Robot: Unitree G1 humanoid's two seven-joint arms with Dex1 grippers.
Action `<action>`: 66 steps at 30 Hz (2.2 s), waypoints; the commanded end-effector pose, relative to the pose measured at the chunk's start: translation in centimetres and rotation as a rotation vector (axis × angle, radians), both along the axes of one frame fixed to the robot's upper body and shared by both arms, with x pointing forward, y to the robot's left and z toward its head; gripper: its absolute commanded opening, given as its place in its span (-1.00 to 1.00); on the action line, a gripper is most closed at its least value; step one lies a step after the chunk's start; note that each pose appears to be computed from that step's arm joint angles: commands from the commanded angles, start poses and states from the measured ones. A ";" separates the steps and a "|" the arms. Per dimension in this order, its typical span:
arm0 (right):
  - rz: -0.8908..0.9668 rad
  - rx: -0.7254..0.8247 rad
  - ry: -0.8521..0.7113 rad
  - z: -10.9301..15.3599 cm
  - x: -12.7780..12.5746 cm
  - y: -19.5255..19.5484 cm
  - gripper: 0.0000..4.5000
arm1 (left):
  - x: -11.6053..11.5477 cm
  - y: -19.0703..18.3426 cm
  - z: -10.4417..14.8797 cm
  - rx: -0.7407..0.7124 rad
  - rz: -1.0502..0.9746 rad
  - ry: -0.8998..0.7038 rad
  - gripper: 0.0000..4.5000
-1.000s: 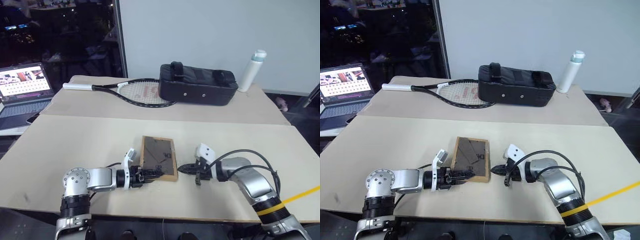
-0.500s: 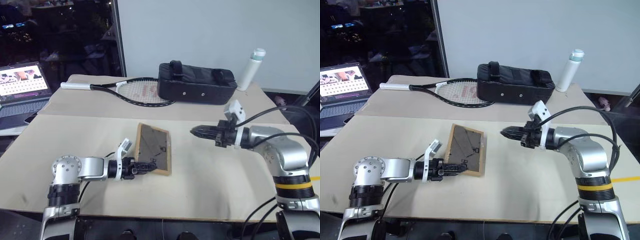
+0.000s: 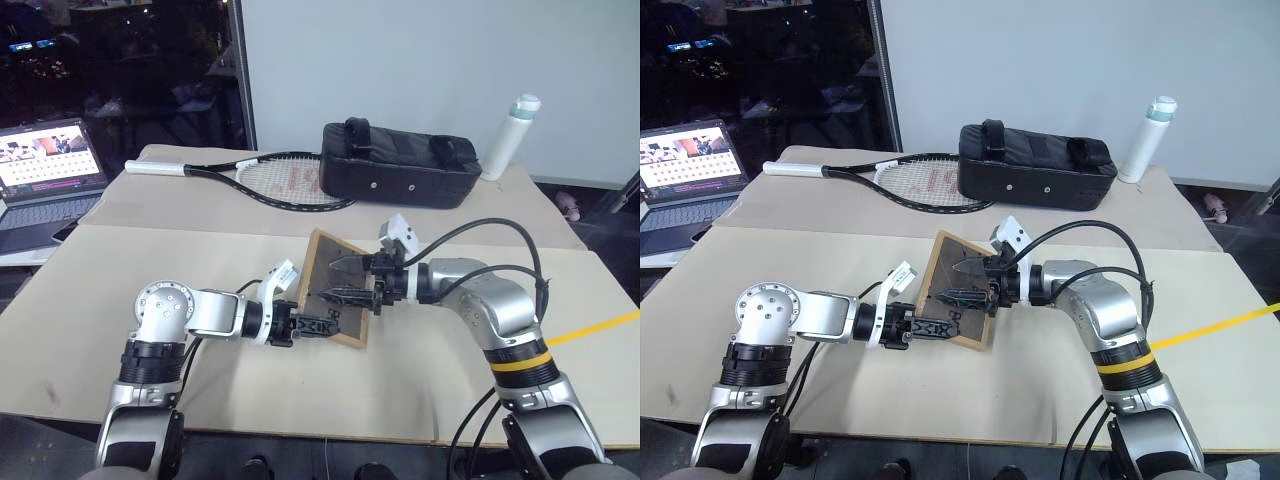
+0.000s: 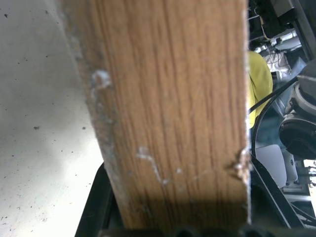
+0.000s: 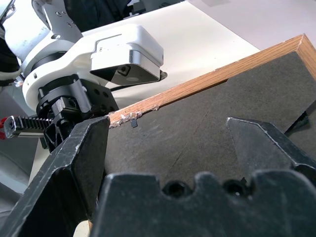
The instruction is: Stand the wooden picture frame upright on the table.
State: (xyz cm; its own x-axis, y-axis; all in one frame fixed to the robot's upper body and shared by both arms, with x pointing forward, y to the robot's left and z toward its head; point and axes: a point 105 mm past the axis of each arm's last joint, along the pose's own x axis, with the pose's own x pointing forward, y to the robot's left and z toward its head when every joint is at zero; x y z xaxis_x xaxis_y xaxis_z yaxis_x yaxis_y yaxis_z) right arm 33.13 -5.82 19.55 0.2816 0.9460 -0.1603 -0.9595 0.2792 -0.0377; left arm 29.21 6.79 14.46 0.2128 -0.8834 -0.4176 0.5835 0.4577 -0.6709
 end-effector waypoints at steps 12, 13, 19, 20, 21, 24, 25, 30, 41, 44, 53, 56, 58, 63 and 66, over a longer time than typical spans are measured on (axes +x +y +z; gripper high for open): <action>-0.013 0.016 0.037 -0.3 -0.1 -2.2 0.98 | -0.5 -0.9 3.5 -0.065 -0.093 -0.113 -0.40; 0.013 0.023 0.038 -0.3 -0.6 -1.8 0.98 | -0.5 -1.0 3.5 -0.067 -0.095 -0.111 -0.40; 0.106 0.040 -0.008 -0.1 -2.2 -0.9 0.98 | -0.4 -0.9 3.5 -0.120 -0.102 -0.052 -0.40; 0.111 0.044 -0.025 0.0 -2.4 -1.0 0.98 | -0.8 -0.9 3.6 -0.149 -0.128 -0.029 -0.40; 0.119 0.054 -0.034 0.2 -2.6 -1.1 0.98 | -1.4 -0.6 3.5 -0.170 -0.158 -0.004 -0.40; 0.152 0.064 -0.038 0.4 -3.3 -1.4 0.98 | -1.9 0.5 2.7 -0.176 -0.170 0.056 -0.40; 0.163 0.060 -0.044 0.5 -3.5 -1.6 0.98 | -1.7 0.9 2.6 -0.183 -0.156 0.074 -0.40; 0.149 -0.035 -0.098 -0.2 -3.3 -2.9 0.98 | -1.2 1.8 2.8 -0.213 -0.134 0.110 -0.40; -0.235 -0.114 -0.249 1.6 0.4 -13.4 0.98 | -1.5 3.2 3.6 -0.279 -0.153 0.146 -0.40; -0.365 -0.130 -0.437 1.9 1.5 -13.6 0.98 | -1.4 3.0 3.8 -0.331 -0.166 0.187 -0.40; -0.340 -0.389 -1.181 0.8 0.4 -8.2 0.98 | -1.2 1.6 3.8 -0.364 -0.179 0.237 -0.40; -0.389 -0.318 -1.283 1.9 0.2 -7.2 0.98 | -1.2 1.6 3.7 -0.345 -0.174 0.231 -0.40; -0.391 -0.299 -1.326 2.3 0.1 -6.6 0.98 | -1.1 1.7 3.6 -0.340 -0.168 0.238 -0.40; -0.317 -0.328 -1.447 1.8 -0.5 -4.6 0.98 | -1.3 1.4 4.0 -0.354 -0.186 0.246 -0.40; -0.288 -0.364 -1.483 1.4 -0.1 -4.0 0.98 | -1.4 1.3 4.1 -0.355 -0.196 0.251 -0.40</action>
State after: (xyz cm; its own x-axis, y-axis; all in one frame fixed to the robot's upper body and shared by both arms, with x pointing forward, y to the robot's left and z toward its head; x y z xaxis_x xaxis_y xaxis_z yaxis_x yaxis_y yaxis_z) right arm 33.74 -11.46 20.07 0.6211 0.7607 0.1883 0.0191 0.2255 -0.9741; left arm 28.51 9.23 16.86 0.0329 -0.9869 -0.1577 0.3981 0.1576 -0.9037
